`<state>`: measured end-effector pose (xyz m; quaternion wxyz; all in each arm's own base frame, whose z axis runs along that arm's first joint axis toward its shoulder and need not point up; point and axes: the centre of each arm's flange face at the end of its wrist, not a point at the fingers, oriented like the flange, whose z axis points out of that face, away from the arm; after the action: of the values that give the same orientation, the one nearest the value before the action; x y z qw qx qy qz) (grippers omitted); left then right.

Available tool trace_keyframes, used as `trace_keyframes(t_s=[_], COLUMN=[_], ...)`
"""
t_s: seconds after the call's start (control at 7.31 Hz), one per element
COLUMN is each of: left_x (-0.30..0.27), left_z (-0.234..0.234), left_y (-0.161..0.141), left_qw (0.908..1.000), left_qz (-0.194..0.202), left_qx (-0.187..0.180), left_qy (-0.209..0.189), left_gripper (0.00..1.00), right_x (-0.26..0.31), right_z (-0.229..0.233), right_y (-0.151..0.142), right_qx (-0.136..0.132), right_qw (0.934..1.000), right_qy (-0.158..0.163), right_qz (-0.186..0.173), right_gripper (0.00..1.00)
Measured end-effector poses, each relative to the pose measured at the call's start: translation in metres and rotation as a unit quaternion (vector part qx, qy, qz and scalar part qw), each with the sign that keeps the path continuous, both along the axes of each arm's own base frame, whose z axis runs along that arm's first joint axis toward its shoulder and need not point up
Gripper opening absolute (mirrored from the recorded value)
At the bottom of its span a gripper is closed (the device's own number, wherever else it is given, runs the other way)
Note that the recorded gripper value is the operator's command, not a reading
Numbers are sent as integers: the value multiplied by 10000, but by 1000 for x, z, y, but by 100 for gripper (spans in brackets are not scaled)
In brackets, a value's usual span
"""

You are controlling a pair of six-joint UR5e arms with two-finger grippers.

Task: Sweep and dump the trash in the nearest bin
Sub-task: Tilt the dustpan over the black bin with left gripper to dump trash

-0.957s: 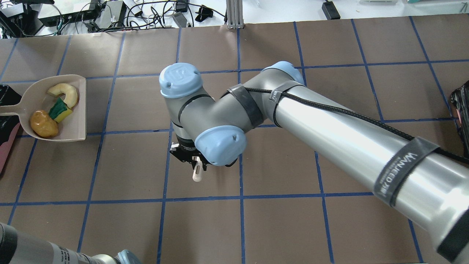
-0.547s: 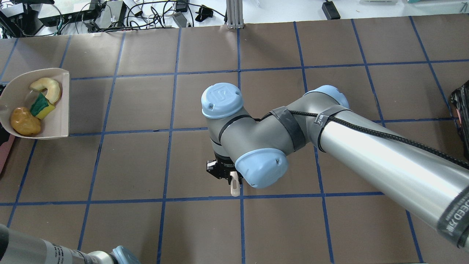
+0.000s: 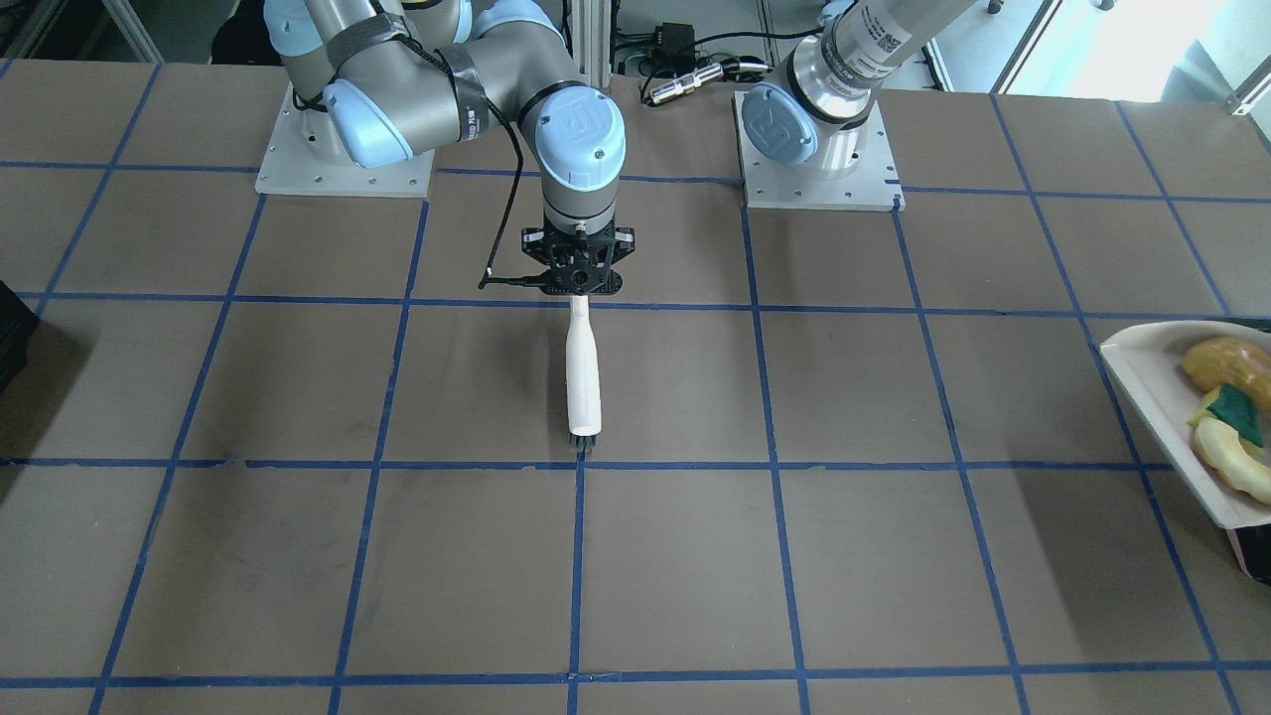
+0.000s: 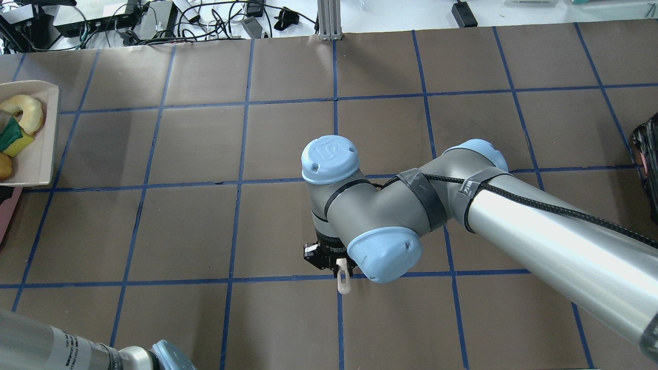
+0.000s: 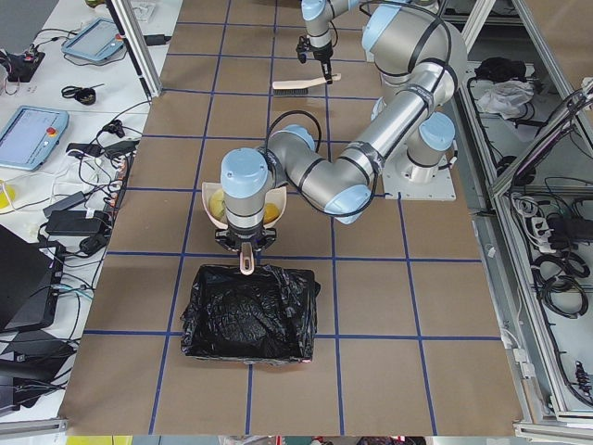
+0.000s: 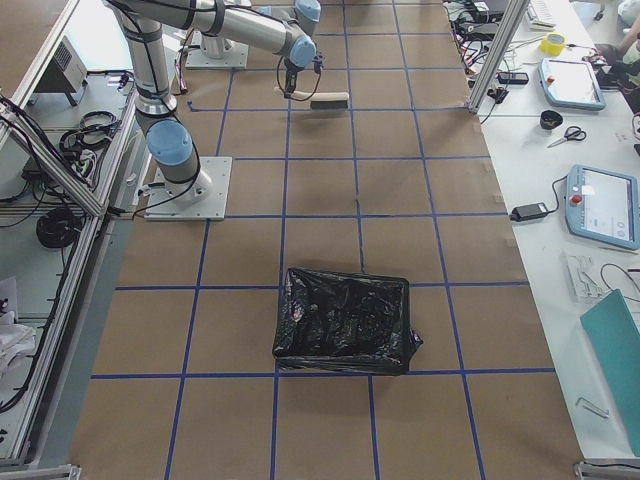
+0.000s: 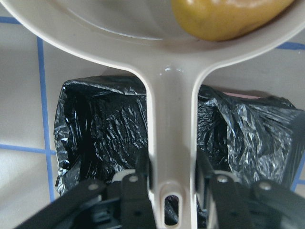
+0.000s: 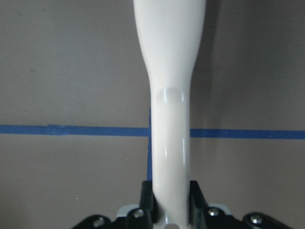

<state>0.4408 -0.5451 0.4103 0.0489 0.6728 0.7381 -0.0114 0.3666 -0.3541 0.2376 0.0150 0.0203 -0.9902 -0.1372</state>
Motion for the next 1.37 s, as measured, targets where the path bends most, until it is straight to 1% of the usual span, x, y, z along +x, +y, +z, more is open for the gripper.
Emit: trace_keyframes(t_s=[0.14, 0.27, 0.55, 0.82, 0.96, 1.23, 1.37], left_x=[26, 49, 100, 153, 172, 193, 199], left_z=[2, 9, 23, 30, 26, 19, 19], left_y=[1, 0, 0, 6, 7, 3, 2], left_qw=[9999, 9999, 9991, 9966, 9951, 9896, 9846], left_qz=[49, 64, 158, 279, 272, 223, 232], left_qx=[69, 127, 172, 176, 130, -99, -210], left_qy=[62, 3, -347, -752, -943, -1418, -1720], left_gripper=[0, 0, 0, 0, 0, 0, 0], right_x=[0, 0, 0, 3, 4, 4, 4], right_z=[-2, -4, -3, -2, -2, -3, -3], right_y=[4, 8, 13, 11, 11, 9, 8], right_qx=[30, 59, 92, 105, 106, 115, 111], right_qw=[10000, 10000, 9997, 9983, 9976, 9973, 9973], right_qy=[13, 4, -82, -213, -263, -293, -300], right_qz=[-1, -19, -206, -538, -632, -666, -655], right_gripper=[0, 0, 0, 0, 0, 0, 15])
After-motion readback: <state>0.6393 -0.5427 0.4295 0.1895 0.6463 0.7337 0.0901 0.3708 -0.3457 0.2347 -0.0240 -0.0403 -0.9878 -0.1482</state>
